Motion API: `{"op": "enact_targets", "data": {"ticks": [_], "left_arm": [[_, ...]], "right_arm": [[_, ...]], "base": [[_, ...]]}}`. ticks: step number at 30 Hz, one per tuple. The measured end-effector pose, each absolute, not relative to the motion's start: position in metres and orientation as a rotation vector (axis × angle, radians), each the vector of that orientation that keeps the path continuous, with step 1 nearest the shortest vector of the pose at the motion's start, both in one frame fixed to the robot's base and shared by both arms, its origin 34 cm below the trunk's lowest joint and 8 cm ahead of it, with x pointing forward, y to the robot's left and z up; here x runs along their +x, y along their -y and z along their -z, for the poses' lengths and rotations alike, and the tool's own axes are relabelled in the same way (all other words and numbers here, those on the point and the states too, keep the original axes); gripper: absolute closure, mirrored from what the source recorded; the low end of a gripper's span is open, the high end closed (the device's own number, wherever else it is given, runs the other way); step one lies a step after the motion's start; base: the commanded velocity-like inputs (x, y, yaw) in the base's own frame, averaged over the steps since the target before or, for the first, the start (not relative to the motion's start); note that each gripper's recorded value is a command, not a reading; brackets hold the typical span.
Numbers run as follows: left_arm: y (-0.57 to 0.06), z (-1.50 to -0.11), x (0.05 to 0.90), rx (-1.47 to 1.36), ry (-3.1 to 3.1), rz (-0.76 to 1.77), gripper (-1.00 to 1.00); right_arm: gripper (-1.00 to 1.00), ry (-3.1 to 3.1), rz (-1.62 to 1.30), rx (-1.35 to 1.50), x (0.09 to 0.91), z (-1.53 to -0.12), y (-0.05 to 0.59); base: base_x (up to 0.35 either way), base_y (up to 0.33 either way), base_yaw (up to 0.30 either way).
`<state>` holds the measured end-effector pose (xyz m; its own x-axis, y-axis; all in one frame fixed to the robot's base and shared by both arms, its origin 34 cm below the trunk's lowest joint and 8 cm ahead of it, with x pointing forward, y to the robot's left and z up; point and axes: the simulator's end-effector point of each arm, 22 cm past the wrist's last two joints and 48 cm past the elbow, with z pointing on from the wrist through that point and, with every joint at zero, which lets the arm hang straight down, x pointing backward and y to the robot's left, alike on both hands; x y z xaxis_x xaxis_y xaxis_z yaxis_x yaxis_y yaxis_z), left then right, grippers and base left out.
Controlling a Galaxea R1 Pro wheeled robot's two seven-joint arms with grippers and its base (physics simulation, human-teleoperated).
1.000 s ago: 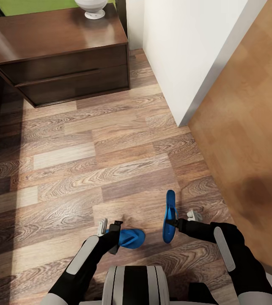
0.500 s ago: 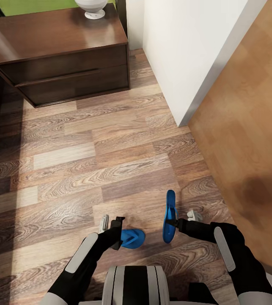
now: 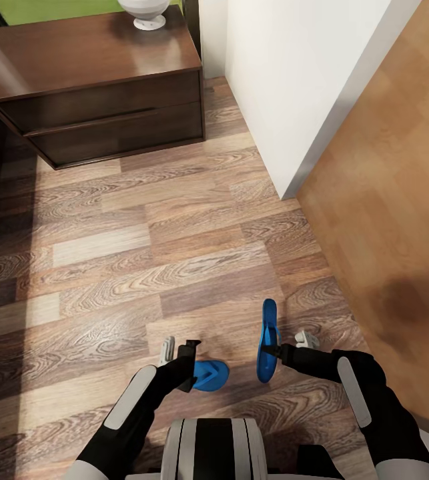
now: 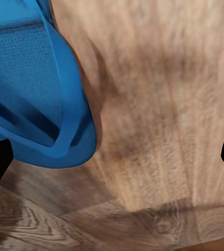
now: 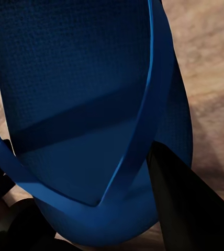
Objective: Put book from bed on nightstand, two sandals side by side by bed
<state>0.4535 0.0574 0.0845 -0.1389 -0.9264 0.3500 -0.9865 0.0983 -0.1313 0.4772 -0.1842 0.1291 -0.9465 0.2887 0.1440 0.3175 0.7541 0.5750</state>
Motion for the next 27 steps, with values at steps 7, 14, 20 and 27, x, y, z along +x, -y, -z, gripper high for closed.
{"op": "enact_targets", "data": {"ticks": [7, 14, 20, 27], "left_arm": [[-0.061, -0.083, 0.454, 1.941, 2.19, -0.493, -1.0], [-0.066, -0.078, 0.446, 1.945, 2.185, -0.465, -1.0], [-0.07, -0.063, 0.412, 1.926, 2.158, -0.359, -1.0], [-0.075, -0.058, 0.408, 1.987, 2.153, -0.299, -1.0]], "right_arm": [[1.0, 2.899, 0.964, -0.5, 0.477, -0.129, 0.184], [1.0, 2.899, 0.963, -0.501, 0.477, -0.129, 0.184], [1.0, 2.898, 0.964, -0.5, 0.477, -0.129, 0.184], [1.0, 2.899, 0.963, -0.499, 0.477, -0.129, 0.184]], "base": [[0.0, 0.0, 0.0], [0.0, 0.0, 0.0], [0.0, 0.0, 0.0], [0.0, 0.0, 0.0]]}}
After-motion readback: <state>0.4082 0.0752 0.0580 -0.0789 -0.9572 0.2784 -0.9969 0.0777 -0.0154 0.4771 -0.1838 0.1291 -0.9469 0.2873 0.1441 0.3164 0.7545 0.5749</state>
